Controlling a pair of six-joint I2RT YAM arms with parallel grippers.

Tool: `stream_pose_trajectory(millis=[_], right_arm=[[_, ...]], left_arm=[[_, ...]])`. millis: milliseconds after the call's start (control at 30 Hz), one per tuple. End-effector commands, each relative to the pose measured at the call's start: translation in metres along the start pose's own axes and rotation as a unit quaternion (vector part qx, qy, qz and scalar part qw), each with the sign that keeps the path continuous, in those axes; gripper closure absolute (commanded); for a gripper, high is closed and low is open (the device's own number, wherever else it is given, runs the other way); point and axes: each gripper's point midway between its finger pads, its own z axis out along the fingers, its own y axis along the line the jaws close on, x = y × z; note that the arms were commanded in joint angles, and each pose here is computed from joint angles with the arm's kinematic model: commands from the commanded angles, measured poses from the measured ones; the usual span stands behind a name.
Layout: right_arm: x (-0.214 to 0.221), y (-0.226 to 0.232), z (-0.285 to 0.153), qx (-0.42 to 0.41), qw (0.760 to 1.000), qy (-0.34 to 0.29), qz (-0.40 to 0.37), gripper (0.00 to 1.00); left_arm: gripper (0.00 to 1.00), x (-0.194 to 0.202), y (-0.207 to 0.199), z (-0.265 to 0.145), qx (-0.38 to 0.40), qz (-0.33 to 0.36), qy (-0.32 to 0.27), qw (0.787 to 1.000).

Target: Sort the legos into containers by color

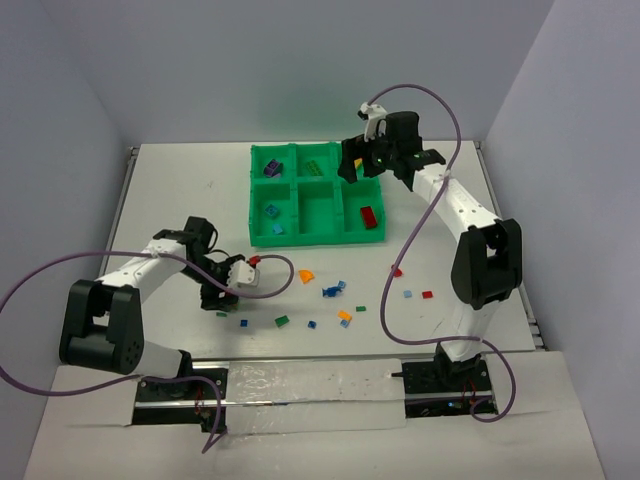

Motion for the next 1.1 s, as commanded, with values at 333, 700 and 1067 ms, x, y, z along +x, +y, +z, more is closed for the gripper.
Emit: stream_pose_trajectory(millis=[333, 700, 1067], right_arm=[[-0.015, -0.006, -0.025, 0.012, 0.999, -0.027, -0.016, 0.00], [-0.007, 0.026, -0.035, -0.083, 0.994, -0.026, -0.062, 0.00], [-0.009, 0.120, -0.070, -0.317, 0.930, -0.052, -0.177, 0.03]], left_arm=[[0.53, -0.002, 0.020, 0.006, -0.030, 0.026, 0.000, 0.999], [0.80, -0.069, 0.059, -0.034, -0.068, -0.034, -0.123, 0.989], [0.93, -0.187, 0.126, -0.140, -0.113, -0.144, -0.366, 0.913]])
